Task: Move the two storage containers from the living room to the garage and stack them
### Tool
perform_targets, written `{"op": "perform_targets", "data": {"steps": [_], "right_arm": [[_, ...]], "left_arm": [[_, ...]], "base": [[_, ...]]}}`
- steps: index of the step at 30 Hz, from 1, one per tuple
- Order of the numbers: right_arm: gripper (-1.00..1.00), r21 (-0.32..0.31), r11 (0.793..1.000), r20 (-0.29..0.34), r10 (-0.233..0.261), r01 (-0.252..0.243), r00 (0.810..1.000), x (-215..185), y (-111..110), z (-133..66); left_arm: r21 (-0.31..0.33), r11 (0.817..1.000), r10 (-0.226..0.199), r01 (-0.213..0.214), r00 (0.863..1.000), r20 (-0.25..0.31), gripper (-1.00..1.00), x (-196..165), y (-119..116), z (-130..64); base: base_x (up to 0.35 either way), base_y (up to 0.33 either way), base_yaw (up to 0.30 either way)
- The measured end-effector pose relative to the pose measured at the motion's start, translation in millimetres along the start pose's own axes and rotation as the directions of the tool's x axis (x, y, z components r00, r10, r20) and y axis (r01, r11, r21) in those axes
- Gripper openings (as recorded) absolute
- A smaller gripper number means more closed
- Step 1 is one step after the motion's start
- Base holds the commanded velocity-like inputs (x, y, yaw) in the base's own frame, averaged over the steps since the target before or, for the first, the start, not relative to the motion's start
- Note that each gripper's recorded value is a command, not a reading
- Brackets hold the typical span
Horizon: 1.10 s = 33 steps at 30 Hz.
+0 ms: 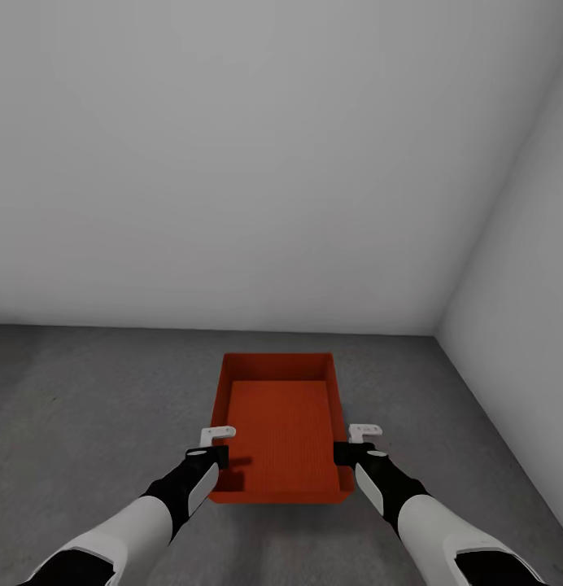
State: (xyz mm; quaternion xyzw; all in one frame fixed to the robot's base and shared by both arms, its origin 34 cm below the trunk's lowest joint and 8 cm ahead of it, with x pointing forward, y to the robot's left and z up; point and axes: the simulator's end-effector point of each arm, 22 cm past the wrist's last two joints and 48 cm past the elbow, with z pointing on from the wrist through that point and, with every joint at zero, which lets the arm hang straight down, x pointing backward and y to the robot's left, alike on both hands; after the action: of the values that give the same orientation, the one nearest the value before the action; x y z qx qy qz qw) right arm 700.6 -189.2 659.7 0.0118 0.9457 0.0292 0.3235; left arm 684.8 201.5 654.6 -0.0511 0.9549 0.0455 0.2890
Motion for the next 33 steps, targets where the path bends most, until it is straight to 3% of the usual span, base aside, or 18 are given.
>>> {"op": "perform_targets", "data": {"steps": [33], "right_arm": [[-1.00,0.000,1.000,0.001,-0.001,0.001,1.000,29,-3,40.1]], "left_arm": [[0.000,1.000,-0.001,0.001,1.000,0.001,-1.00,27,-3,42.1]], "base": [[0.000,0.000,0.000]]}}
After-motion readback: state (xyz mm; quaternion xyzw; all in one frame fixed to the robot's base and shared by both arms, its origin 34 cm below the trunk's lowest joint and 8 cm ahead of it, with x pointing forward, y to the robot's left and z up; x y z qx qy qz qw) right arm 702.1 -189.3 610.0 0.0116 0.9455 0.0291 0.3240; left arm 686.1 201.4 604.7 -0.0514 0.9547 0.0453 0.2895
